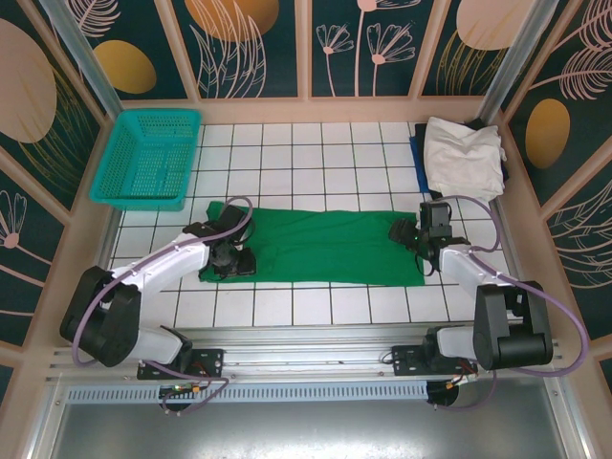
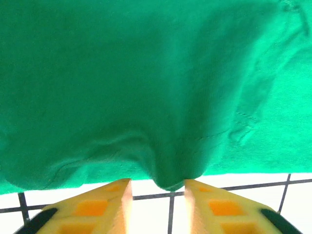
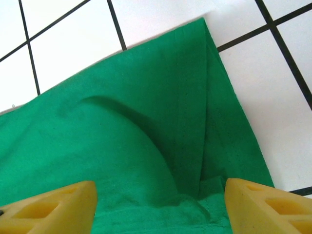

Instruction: Fold and stack the t-shirts

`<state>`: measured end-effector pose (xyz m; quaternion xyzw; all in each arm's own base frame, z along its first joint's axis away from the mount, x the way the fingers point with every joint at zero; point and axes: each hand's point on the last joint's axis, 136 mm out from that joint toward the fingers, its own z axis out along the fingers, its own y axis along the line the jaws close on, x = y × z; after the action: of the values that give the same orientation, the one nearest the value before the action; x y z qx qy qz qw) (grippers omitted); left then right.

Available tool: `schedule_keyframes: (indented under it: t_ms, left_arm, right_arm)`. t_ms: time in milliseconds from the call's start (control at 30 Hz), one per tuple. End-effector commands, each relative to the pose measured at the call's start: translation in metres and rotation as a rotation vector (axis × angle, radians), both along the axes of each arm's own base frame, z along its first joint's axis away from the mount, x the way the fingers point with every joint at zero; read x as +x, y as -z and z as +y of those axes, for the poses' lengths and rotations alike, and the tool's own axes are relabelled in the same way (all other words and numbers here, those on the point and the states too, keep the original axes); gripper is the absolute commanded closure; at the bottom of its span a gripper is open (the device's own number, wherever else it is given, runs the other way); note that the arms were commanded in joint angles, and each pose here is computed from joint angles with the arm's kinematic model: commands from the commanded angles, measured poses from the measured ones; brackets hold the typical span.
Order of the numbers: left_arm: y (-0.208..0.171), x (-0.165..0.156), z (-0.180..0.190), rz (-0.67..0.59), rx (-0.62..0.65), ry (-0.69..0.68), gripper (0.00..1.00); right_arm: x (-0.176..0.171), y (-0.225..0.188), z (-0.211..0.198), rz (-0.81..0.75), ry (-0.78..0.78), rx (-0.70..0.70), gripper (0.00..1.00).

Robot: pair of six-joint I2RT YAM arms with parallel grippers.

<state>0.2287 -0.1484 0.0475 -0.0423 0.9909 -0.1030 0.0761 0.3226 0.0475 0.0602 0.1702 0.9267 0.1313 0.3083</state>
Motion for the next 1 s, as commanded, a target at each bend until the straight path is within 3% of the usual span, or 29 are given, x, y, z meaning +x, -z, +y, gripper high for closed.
schedule_keyframes:
  t_ms: [0, 100, 200, 300, 533, 767, 867, 967]
  left_arm:
    - [-0.009, 0.009, 0.004, -0.031, 0.030, -0.015, 0.57]
    - [-0.033, 0.035, -0.002, -0.119, 0.005, -0.043, 0.34]
    - [-0.043, 0.061, -0.002, -0.180, -0.007, -0.082, 0.30]
    - [-0.041, 0.092, -0.002, -0.214, -0.044, -0.137, 0.31]
    - [0.018, 0.134, 0.017, -0.158, 0.030, -0.217, 0.34]
    - [0.047, 0.184, 0.003, -0.156, 0.068, -0.160, 0.38]
    - [0.051, 0.213, -0.007, -0.174, 0.077, -0.116, 0.38]
    - [0.047, 0.250, -0.019, -0.216, 0.075, -0.080, 0.38]
  right_arm:
    - [0.005, -0.019, 0.011, -0.066, -0.039, 0.016, 0.30]
    - [0.011, -0.029, 0.025, -0.101, -0.082, 0.021, 0.30]
    - [0.018, -0.025, 0.039, -0.082, -0.116, -0.001, 0.31]
    - [0.021, -0.008, 0.038, -0.024, -0.104, -0.046, 0.31]
    - [0.021, 0.023, 0.016, 0.085, -0.042, -0.124, 0.31]
    - [0.000, 0.031, 0.006, 0.179, 0.025, -0.143, 0.32]
    - [-0.008, 0.024, 0.022, 0.196, 0.006, -0.076, 0.33]
    - [-0.020, 0.015, 0.034, 0.200, -0.011, -0.123, 0.33]
